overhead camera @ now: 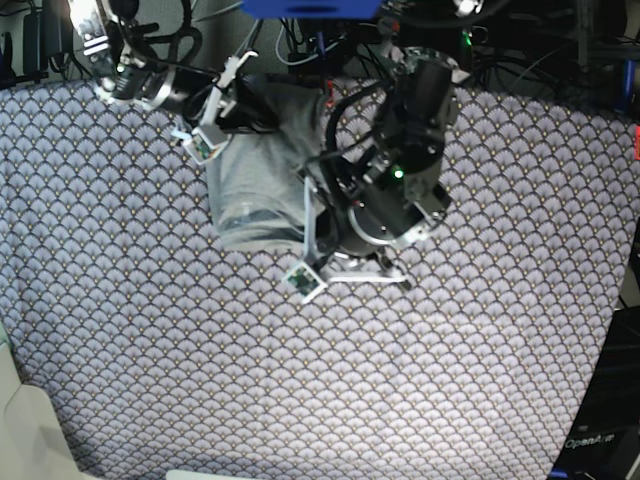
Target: Fold the T-shirt properly
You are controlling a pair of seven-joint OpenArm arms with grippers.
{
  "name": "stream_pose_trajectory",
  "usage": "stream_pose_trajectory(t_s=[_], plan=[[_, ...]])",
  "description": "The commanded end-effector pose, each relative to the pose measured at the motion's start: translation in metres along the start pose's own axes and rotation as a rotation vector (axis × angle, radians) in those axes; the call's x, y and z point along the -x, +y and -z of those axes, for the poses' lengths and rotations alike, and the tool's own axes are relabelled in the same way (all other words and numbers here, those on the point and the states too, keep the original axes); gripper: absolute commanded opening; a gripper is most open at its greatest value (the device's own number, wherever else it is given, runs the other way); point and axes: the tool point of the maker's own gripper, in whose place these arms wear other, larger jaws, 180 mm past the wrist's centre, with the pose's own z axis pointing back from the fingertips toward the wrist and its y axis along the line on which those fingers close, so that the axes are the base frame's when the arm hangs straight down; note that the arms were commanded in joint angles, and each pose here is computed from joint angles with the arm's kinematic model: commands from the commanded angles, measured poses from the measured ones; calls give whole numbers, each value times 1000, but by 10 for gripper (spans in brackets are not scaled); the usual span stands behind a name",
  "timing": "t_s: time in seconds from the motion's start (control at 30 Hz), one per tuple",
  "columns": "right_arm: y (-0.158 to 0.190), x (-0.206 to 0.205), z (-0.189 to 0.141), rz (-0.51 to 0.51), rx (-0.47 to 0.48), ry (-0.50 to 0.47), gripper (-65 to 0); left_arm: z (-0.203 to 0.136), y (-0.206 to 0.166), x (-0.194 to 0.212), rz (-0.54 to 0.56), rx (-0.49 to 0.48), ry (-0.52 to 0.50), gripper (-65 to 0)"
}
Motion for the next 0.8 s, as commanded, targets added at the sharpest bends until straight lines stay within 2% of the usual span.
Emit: stream_pose_trajectory(t_s=[0.0, 0.17, 0.3, 0.47, 0.77], plan=[[1, -1, -1, -15, -5, 4, -636, -2, 4, -9, 11, -16, -22, -650], [2, 4, 6, -67, 22, 38, -636, 12, 3, 17, 54, -2, 61, -650], [5, 10, 13, -100, 42, 66, -636, 24, 4, 22, 58, 18, 98, -650], [5, 11, 15, -129, 58, 80, -636, 38, -6, 18, 48, 59, 62, -650], [4, 4, 12, -158, 66, 72, -639, 45, -7, 20, 47, 74, 71, -650]])
